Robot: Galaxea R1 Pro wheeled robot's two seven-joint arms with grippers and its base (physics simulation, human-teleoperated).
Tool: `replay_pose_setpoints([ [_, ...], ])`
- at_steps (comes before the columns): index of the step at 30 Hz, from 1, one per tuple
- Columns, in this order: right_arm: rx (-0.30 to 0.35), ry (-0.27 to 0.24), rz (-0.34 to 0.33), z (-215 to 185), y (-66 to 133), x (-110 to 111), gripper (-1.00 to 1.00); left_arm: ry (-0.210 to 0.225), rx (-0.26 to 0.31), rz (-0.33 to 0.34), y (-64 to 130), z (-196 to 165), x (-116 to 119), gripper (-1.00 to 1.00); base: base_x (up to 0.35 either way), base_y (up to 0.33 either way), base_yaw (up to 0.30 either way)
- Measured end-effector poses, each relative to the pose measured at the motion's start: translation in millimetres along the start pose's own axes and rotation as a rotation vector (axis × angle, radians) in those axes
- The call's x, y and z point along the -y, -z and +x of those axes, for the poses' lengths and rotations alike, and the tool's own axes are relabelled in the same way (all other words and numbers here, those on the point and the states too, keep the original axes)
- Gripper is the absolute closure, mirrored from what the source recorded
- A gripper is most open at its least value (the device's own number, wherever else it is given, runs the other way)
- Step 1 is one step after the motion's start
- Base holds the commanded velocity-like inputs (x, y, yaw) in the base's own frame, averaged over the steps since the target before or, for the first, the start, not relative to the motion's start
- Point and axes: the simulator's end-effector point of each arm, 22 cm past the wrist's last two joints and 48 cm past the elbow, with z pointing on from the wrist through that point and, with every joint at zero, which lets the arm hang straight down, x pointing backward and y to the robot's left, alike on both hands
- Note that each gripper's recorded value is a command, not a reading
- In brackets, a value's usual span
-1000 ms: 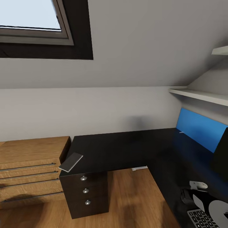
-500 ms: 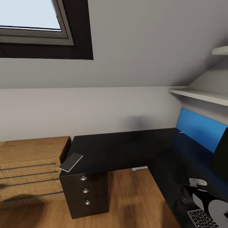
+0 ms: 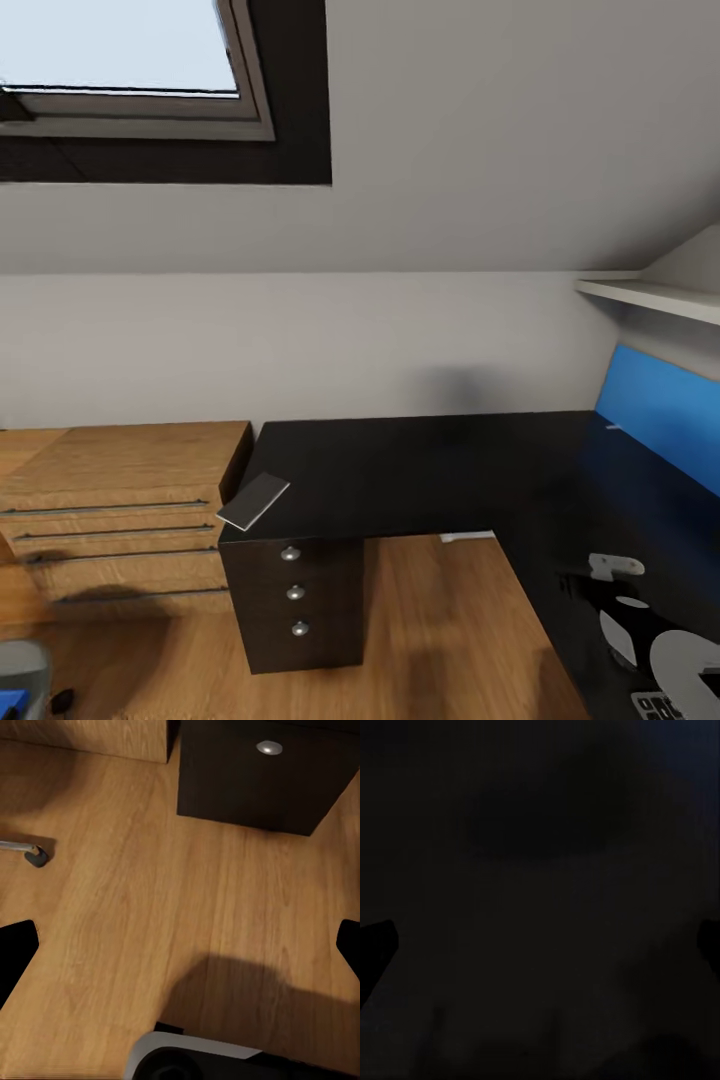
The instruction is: In the bedroom, organize the workspace by keeping the computer under the desk, ensuring the monitor is on the desk, placing the keyboard on the desk next to the monitor, placing the mouse on the desk next to the keyboard, moving the folder from the swivel chair onto the desk next to the mouse, stacking the notebook on top of the folder with the pen on top of the notebook, and positioning the swivel chair next to the desk.
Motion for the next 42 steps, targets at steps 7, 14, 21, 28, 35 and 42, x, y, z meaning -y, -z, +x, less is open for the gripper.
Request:
replay_pose_setpoints([
  [7, -0.004, 0.002, -0.012, 3.4, -0.8, -9.7, -1.00, -0.001, -0.005, 0.000, 0.8, 1.5, -0.2, -1.00, 0.000, 0.000, 0.238],
  [14, 0.011, 0.003, -0.035, 4.1, -0.9, -27.3, -1.00, -0.001, -0.011, -0.002, 1.6, 3.1, -0.8, -1.00, 0.000, 0.000, 0.239],
  [21, 0.036, 0.001, -0.062, 6.2, 0.7, -51.5, -1.00, -0.002, -0.016, -0.003, 2.4, 4.5, -1.2, -1.00, 0.000, 0.000, 0.239],
  [28, 0.015, 0.008, -0.084, 28.3, 4.9, -75.1, -1.00, -0.004, -0.021, -0.003, 3.2, 6.0, -1.4, -1.00, 0.000, 0.000, 0.239],
  [35, 0.072, 0.002, -0.106, 35.4, 11.5, -98.0, -1.00, -0.004, -0.028, -0.005, 4.1, 7.6, -2.0, -1.00, 0.000, 0.000, 0.239],
  [42, 0.094, -0.006, -0.127, 39.7, 15.5, -116.1, -1.00, -0.004, -0.039, -0.006, 5.1, 10.4, -2.5, -1.00, 0.000, 0.000, 0.239],
])
